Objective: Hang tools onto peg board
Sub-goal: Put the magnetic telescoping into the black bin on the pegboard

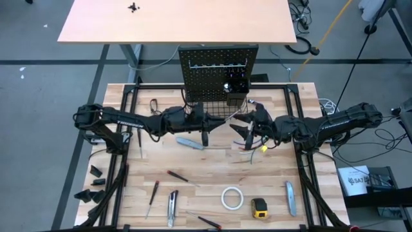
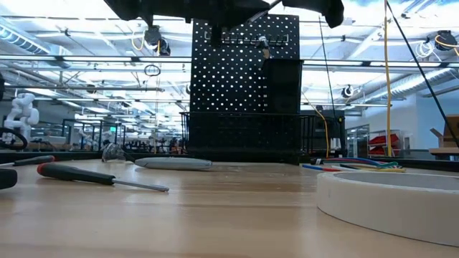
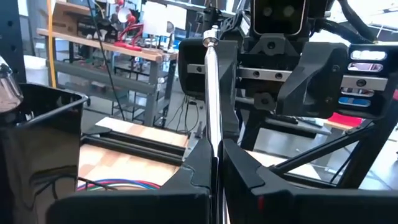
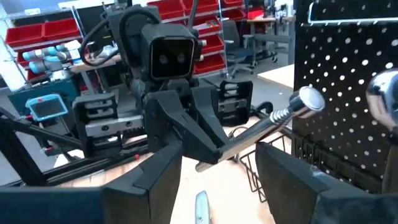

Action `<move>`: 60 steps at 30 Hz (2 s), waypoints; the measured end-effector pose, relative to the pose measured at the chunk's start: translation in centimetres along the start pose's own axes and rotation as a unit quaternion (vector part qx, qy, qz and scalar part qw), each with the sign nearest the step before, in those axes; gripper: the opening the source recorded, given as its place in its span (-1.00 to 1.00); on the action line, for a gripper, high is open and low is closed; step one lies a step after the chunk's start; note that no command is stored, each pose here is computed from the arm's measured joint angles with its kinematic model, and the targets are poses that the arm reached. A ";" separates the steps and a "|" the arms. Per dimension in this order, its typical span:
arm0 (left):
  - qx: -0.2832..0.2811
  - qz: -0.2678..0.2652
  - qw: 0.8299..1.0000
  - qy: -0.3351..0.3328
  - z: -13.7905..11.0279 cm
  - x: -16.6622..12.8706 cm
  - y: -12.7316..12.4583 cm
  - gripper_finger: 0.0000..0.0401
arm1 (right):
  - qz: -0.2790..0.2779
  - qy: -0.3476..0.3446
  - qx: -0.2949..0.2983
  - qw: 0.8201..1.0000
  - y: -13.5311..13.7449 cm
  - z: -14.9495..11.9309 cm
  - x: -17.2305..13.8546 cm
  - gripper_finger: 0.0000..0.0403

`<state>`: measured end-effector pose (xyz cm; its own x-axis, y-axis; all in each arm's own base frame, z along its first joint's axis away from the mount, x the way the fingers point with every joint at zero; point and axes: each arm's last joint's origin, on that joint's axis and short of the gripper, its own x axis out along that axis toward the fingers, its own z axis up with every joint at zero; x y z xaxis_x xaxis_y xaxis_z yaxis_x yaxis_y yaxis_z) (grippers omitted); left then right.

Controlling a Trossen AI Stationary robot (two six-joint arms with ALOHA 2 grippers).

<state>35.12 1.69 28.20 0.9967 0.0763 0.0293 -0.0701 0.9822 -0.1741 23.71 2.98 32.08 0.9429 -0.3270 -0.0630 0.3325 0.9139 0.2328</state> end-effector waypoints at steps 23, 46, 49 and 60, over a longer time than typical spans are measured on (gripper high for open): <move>0.012 -0.031 0.999 -0.017 0.4 0.0 -0.2 -0.94 | -0.011 -0.038 0.023 0.999 -0.6 0.8 0.7 -0.45; -0.012 0.055 0.997 0.053 1.3 -1.8 1.6 -0.10 | -0.163 -0.123 -0.004 0.979 -3.3 4.4 -2.6 -0.89; -0.012 0.065 0.996 0.052 2.3 -2.6 2.1 -0.09 | -0.199 -0.099 -0.022 0.975 -4.1 5.0 -2.5 -0.89; -0.013 0.077 0.996 0.047 3.0 -3.2 2.9 -0.09 | -0.228 -0.001 -0.038 0.973 -5.9 7.0 -0.4 -0.89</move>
<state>31.62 4.80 30.60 0.9738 0.2086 -0.0909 -0.2228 0.9552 -0.1946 21.28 -3.99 37.48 0.6967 -0.7033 -0.1413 0.7170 0.6884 0.1091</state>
